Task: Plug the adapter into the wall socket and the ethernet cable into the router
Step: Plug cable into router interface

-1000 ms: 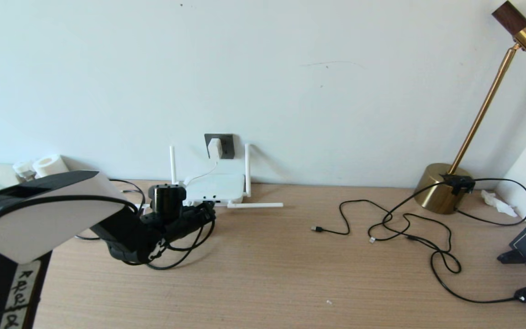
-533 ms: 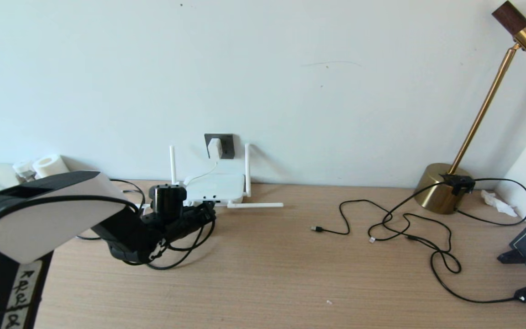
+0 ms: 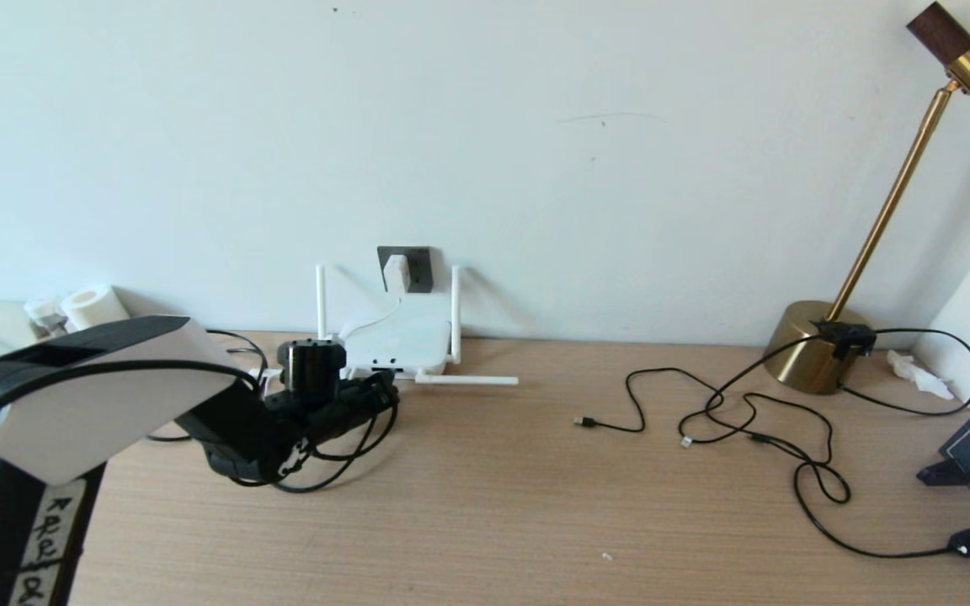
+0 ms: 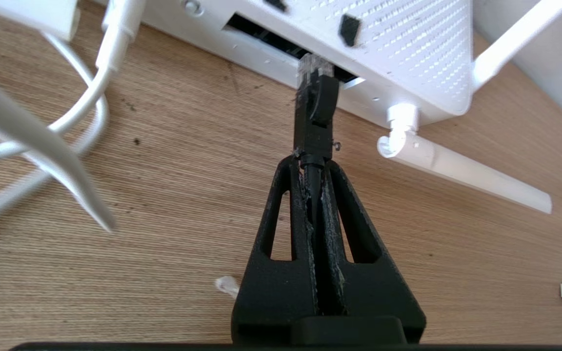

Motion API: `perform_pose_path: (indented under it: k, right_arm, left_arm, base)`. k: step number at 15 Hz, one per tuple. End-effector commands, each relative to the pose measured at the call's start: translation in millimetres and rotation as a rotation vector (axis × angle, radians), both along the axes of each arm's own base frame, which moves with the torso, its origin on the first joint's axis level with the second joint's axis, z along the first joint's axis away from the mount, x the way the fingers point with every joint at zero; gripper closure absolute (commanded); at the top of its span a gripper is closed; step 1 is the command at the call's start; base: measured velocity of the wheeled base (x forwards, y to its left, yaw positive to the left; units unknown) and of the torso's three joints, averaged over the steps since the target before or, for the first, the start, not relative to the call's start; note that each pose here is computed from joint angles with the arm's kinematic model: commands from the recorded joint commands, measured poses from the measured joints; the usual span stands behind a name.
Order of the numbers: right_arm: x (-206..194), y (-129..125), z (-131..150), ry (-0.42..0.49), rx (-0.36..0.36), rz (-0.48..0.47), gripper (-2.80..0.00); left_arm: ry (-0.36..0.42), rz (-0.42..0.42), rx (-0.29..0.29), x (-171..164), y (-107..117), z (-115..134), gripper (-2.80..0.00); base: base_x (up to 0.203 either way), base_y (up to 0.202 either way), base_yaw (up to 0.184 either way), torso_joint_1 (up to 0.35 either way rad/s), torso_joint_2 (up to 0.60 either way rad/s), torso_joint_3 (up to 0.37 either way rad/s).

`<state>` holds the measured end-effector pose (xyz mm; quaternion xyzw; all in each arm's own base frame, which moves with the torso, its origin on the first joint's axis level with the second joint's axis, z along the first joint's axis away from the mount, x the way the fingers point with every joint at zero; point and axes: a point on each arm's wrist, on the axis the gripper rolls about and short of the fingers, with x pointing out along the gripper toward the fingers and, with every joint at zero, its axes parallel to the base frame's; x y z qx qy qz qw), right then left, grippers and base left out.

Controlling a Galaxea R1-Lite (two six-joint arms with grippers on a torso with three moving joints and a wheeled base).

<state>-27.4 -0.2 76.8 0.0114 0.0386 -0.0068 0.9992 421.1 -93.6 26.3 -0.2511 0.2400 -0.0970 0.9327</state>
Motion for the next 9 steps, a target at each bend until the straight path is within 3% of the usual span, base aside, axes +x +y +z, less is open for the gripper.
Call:
perform_pose_path:
  k: [1,9]
  right_arm:
    - [0.1,0.0,-0.1,0.002,0.0,0.001,-2.8]
    - [0.1,0.0,-0.1,0.002,0.0,0.001,-2.8]
  left_arm:
    - [-0.002,0.001,-0.004,2.4,0.0,-0.9,0.0]
    - [0.004,0.003,-0.003,3.6,0.4,-2.8,0.0]
  base:
    - [0.0,0.0,0.0,0.0,0.0,0.0]
    - [0.0,0.0,0.0,0.0,0.0,0.0]
